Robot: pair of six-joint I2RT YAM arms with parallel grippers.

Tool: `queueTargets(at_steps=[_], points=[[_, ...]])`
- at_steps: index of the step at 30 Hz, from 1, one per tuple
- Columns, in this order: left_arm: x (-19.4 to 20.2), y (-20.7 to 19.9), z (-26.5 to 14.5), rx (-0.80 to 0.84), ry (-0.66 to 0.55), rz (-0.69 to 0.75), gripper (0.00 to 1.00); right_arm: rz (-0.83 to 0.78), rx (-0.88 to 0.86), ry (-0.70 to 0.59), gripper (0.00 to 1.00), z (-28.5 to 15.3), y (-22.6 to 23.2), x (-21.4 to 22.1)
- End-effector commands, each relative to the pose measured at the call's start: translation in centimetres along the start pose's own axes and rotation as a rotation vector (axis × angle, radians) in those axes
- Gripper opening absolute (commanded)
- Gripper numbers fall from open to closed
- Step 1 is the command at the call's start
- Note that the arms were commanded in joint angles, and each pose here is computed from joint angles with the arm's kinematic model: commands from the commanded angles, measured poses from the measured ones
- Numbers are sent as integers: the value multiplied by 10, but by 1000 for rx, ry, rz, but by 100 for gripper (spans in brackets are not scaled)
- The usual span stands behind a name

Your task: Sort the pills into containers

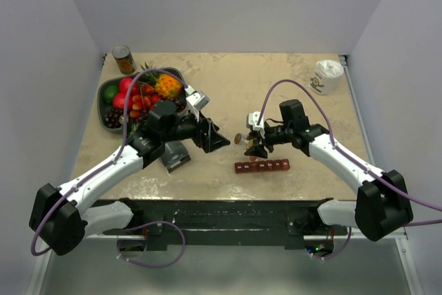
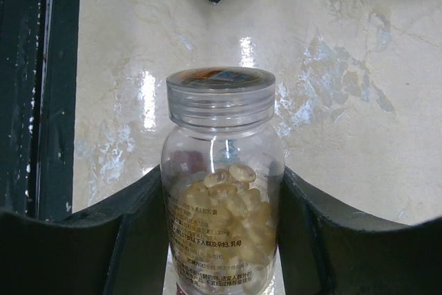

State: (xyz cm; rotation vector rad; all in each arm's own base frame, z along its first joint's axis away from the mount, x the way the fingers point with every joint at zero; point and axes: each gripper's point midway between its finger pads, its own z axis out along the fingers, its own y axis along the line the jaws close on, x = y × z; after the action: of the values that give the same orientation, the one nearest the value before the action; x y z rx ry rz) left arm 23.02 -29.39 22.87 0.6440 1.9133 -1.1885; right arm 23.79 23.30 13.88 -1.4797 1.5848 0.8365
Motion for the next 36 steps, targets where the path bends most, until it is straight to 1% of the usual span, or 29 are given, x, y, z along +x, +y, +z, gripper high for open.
queueTargets(at_steps=[1, 2, 3, 5, 6, 8, 10, 15, 21, 25, 30, 34, 36], points=[[-19, -25, -13, 134, -154, 463, 88, -69, -27, -63, 12, -6, 4, -20], [-22, -29, -14, 152, -207, 548, 90, -78, -47, -62, 13, -6, 8, -19], [-21, -38, -15, 187, -235, 687, 90, -84, -71, -77, 13, -6, 12, -21], [-20, -45, -14, 229, -280, 815, 92, -100, -102, -83, 13, -6, 19, -19], [-15, -50, -10, 268, -281, 888, 92, -103, -117, -92, 14, -6, 22, -20], [-14, -58, -6, 310, -293, 946, 92, -111, -131, -95, 14, -7, 25, -20], [-10, -57, 3, 327, -275, 997, 92, -113, -137, -98, 14, -7, 26, -21], [-4, -53, 26, 342, -212, 1026, 91, -117, -144, -100, 14, -7, 28, -21], [2, -46, 39, 344, -161, 1007, 85, -121, -141, -101, 14, -7, 27, -21], [6, -42, 45, 340, -125, 987, 76, -120, -142, -100, 13, -7, 28, -21], [15, -37, 49, 339, -81, 975, 70, -120, -142, -99, 14, -7, 28, -21], [19, -35, 52, 339, -57, 966, 59, -118, -142, -100, 14, -7, 27, -21], [21, -34, 53, 334, -47, 959, 57, -121, -141, -101, 14, -7, 27, -21]])
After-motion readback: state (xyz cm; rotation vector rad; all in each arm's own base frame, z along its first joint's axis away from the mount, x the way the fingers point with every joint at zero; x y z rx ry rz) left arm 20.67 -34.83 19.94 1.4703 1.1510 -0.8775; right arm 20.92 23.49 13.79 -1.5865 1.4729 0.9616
